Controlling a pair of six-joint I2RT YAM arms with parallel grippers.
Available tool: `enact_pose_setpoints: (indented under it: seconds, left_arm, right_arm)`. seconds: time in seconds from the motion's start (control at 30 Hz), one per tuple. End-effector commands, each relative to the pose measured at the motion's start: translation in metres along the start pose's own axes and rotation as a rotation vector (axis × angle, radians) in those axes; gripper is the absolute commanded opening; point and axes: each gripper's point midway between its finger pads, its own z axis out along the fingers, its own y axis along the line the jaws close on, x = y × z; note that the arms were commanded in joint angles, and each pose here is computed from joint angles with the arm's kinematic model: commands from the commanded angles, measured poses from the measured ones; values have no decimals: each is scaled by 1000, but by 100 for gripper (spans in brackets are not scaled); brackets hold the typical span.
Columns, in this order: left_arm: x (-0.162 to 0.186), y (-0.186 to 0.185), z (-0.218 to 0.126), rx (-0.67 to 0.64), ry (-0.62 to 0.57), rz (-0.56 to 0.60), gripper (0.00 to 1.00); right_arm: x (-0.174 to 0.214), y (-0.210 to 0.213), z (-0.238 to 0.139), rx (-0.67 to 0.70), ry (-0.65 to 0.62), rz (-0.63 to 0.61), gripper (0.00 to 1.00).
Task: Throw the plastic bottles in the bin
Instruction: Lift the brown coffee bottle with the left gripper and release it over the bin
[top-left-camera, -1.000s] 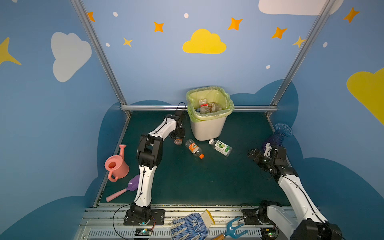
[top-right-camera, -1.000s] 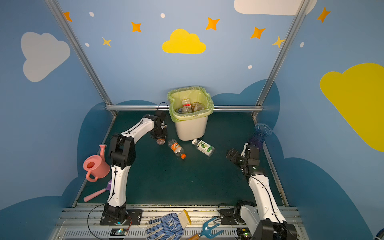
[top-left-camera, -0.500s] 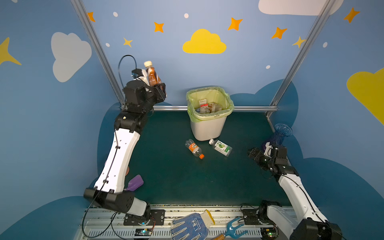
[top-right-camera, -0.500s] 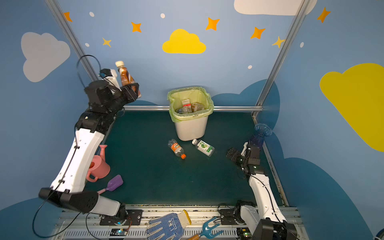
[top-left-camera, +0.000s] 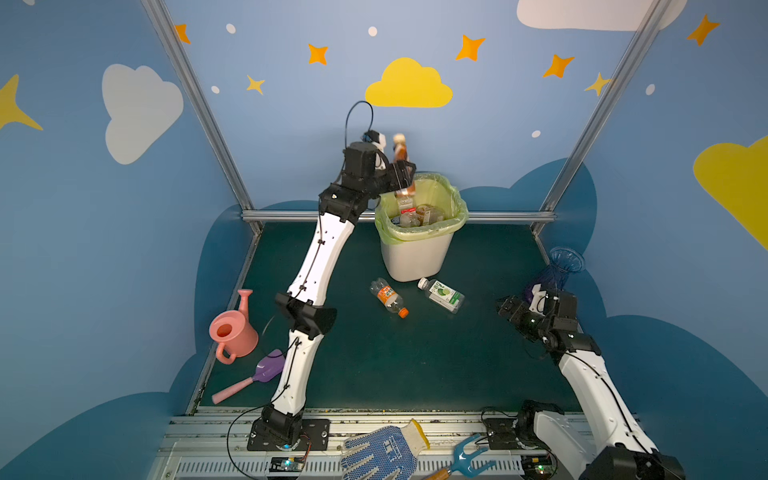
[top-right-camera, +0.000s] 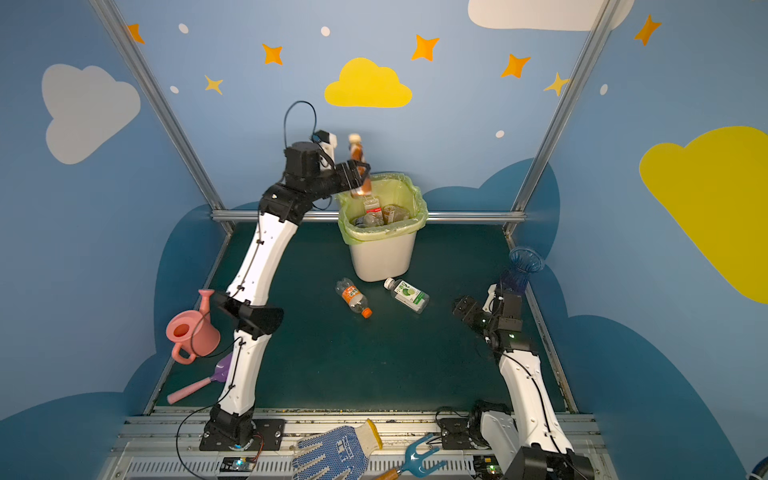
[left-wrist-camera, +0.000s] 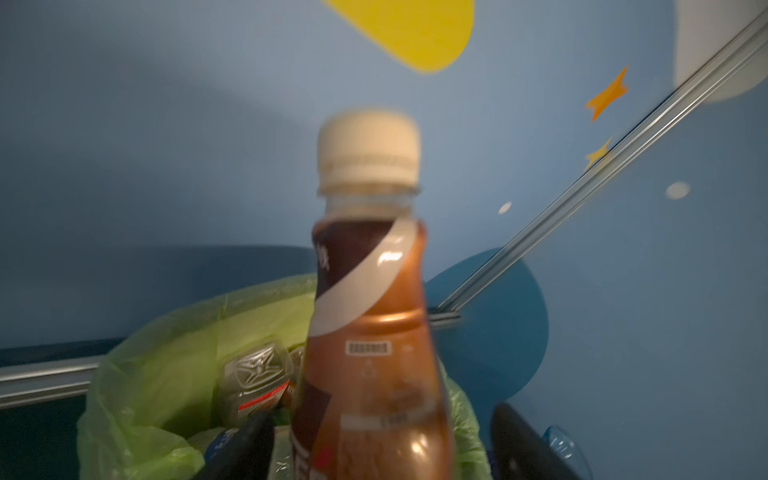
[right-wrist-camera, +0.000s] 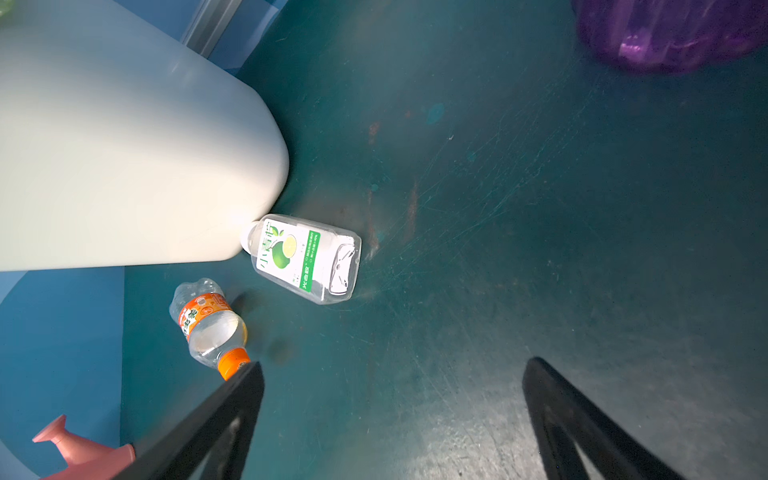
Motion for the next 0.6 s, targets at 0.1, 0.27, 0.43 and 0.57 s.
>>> enact_pose_setpoints:
  seconds: [0.1, 0.27, 0.43, 0.57]
  left_arm:
    - [-62, -76, -116, 99, -190, 102, 100]
    - [-65, -62, -151, -10, -301, 149, 100]
    - [-31, -30, -148, -113, -206, 155, 100]
    - [14, 12, -143, -206, -126, 106, 100]
  right_arm:
    - [-4, 3, -8, -14, -19, -6, 97]
    - [-2, 3, -4, -18, -9, 7, 97]
    - [1, 10, 4, -68, 26, 29, 97]
    - [2, 21, 13, -115, 52, 8, 97]
